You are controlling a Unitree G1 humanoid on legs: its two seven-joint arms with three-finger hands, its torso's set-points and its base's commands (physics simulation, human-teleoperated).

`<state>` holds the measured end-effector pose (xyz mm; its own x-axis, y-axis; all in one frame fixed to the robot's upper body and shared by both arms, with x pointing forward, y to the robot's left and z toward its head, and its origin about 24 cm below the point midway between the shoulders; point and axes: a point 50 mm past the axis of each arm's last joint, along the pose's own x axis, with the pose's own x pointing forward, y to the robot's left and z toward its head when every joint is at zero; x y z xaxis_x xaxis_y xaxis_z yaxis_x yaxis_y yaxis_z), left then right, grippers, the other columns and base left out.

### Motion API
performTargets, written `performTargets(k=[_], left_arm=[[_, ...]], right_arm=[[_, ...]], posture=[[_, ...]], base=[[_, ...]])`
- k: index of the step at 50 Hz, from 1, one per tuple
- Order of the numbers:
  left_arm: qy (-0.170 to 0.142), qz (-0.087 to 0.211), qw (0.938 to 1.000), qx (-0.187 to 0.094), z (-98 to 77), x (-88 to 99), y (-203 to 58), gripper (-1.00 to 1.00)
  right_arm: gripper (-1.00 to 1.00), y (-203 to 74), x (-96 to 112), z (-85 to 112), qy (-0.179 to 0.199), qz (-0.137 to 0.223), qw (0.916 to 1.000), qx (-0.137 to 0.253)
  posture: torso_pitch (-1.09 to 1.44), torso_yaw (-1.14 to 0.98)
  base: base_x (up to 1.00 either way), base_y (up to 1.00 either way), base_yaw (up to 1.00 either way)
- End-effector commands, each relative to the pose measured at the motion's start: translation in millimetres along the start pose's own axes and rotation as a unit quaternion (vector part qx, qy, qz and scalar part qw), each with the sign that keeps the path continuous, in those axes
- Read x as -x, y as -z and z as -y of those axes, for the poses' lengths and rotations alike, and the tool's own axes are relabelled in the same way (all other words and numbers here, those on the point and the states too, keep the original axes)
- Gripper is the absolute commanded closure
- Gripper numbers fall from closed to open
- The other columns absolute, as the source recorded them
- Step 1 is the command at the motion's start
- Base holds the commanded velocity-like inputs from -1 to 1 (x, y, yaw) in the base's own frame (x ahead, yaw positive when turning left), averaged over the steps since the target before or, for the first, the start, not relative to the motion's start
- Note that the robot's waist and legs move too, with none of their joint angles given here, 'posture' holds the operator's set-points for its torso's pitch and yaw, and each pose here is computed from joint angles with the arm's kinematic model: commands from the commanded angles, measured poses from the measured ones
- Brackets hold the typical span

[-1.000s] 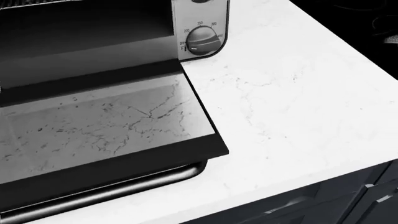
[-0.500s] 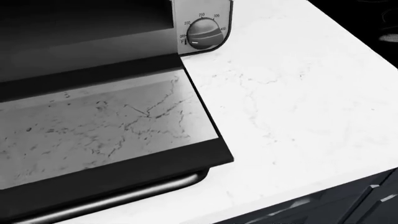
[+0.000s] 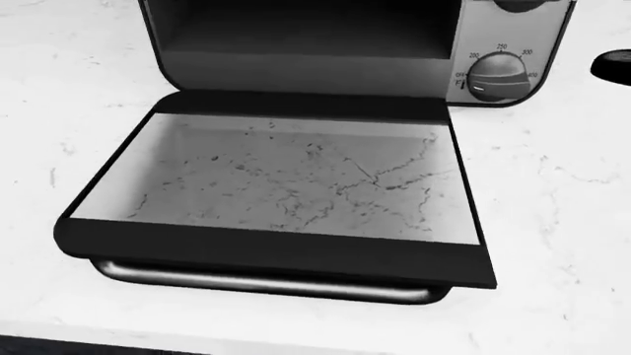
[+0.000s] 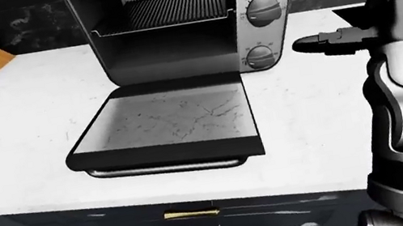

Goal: Close the toaster oven door.

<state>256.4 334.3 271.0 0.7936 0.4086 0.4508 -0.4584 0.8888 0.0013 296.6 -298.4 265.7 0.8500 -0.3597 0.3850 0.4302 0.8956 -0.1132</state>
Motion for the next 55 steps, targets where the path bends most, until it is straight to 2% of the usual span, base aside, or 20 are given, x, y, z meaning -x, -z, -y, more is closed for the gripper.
performTargets(k=[1, 6, 8, 12, 13, 14, 18, 19, 22, 24, 25, 27, 28, 29, 30, 35, 38, 40, 43, 55], left_arm=[[0.01, 0.025, 0.9996, 0.0, 4.0, -1.6, -11, -1.0], [0.01, 0.024, 0.9997, 0.0, 3.4, -2.1, -11, -1.0], [0.008, 0.023, 0.9997, 0.001, 3.4, -2.1, -11, -1.0], [0.007, 0.019, 0.9998, 0.002, 3.9, -1.7, -11, -1.0], [0.006, 0.018, 0.9998, 0.004, 4.1, -1.7, -11, -1.0], [0.002, 0.007, 0.9997, 0.024, 3.9, -3.7, -10, -1.0], [-0.008, 0.009, 0.9999, -0.005, 4.0, -5.0, -12, -1.0], [-0.016, 0.008, 0.9998, 0.009, 5.0, -5.0, -9, -1.0], [-0.014, 0.012, 0.9998, 0.012, 7.0, -6.1, -14, -1.0], [-0.012, 0.013, 0.9998, 0.01, 7.1, -4.9, -14, -1.0], [-0.02, 0.016, 0.9997, -0.004, 5.7, -5.4, -12, -1.0], [-0.031, -0.002, 0.9994, 0.015, 4.2, -6.3, -10, -1.0], [-0.038, -0.006, 0.9993, -0.001, 3.3, -6.6, -9, -1.0], [-0.033, -0.014, 0.9988, -0.034, 5.4, -5.7, -1, -1.0], [-0.028, -0.007, 0.9992, -0.027, 7.7, -5.1, 0, -1.0], [-0.017, -0.017, 0.9994, -0.027, 7.5, -4.3, -1, -1.0], [-0.016, -0.026, 0.9995, -0.007, 0.8, -4.8, -4, -1.0], [-0.018, -0.025, 0.9994, -0.015, -0.8, -3.3, -5, -1.0], [-0.01, -0.021, 0.9997, -0.006, 0.8, -1.7, -7, -1.0], [-0.002, -0.015, 0.9998, 0.013, 1.3, -1.2, -12, -1.0]], right_arm=[[-1.0, -16, -1, 7.6, 0.021, 0.027, 0.9994, 0.002], [-1.0, -17, 0, 6.5, 0.023, 0.023, 0.9995, -0.001], [-1.0, -13, 1, 6.4, 0.011, -0.027, 0.9977, -0.061], [-1.0, -15, 1, 9.6, 0.017, -0.028, 0.9972, -0.067], [-1.0, -15, 1, 10.8, 0.024, -0.019, 0.9986, -0.044], [-1.0, -14, 1, 11.4, 0.028, -0.017, 0.9987, -0.039], [-1.0, -15, 1, 15.3, 0.043, -0.006, 0.999, -0.013], [-1.0, -16, 1, 14.7, 0.043, -0.001, 0.9991, 0.001], [-1.0, -21, 4, 15.6, 0.047, 0.018, 0.9986, 0.017], [-1.0, -23, 5, 13.9, 0.043, 0.027, 0.9981, 0.035], [-1.0, -26, 5, 14.5, 0.046, 0.038, 0.9971, 0.048], [-1.0, -27, 6, 14.8, 0.044, 0.043, 0.9961, 0.063], [-1.0, -28, 7, 15.0, 0.044, 0.044, 0.9959, 0.065], [-1.0, -27, 8, 15.5, 0.046, 0.044, 0.9957, 0.067], [-1.0, -27, 9, 15.9, 0.047, 0.045, 0.9956, 0.068], [-1.0, -35, 15, 17.6, 0.037, 0.056, 0.9948, 0.077], [-1.0, -36, 22, 17.4, 0.026, 0.06, 0.9944, 0.083], [-1.0, -36, 25, 17.3, 0.022, 0.063, 0.9941, 0.086], [-1.0, -36, 30, 15.0, 0.009, 0.068, 0.9929, 0.097], [-1.0, -38, 48, 10.0, -0.023, 0.061, 0.9909, 0.118]], posture=[[0.0, 0.0], [0.0, 0.0], [0.0, 0.0], [0.0, 0.0], [0.0, 0.0], [0.0, 0.0], [0.0, 0.0], [0.0, 0.0], [0.0, 0.0], [0.0, 0.0], [0.0, 0.0], [0.0, 0.0], [0.0, 0.0], [0.0, 0.0], [0.0, 0.0], [0.0, 0.0], [0.0, 0.0], [0.0, 0.0], [0.0, 0.0], [0.0, 0.0]], base=[[0.0, 0.0, 0.0], [0.0, 0.0, 0.0], [0.0, 0.0, 0.0], [0.0, 0.0, 0.0], [0.0, 0.0, 0.0], [0.0, 0.0, 0.0], [0.0, 0.0, 0.0], [0.0, 0.0, 0.0], [0.0, 0.0, 0.0], [0.0, 0.0, 0.0], [0.0, 0.0, 0.0], [0.0, 0.0, 0.0], [0.0, 0.0, 0.0], [0.0, 0.0, 0.0], [0.0, 0.0, 0.0], [0.0, 0.0, 0.0], [0.0, 0.0, 0.0], [0.0, 0.0, 0.0], [0.0, 0.0, 0.0], [0.0, 0.0, 0.0]])
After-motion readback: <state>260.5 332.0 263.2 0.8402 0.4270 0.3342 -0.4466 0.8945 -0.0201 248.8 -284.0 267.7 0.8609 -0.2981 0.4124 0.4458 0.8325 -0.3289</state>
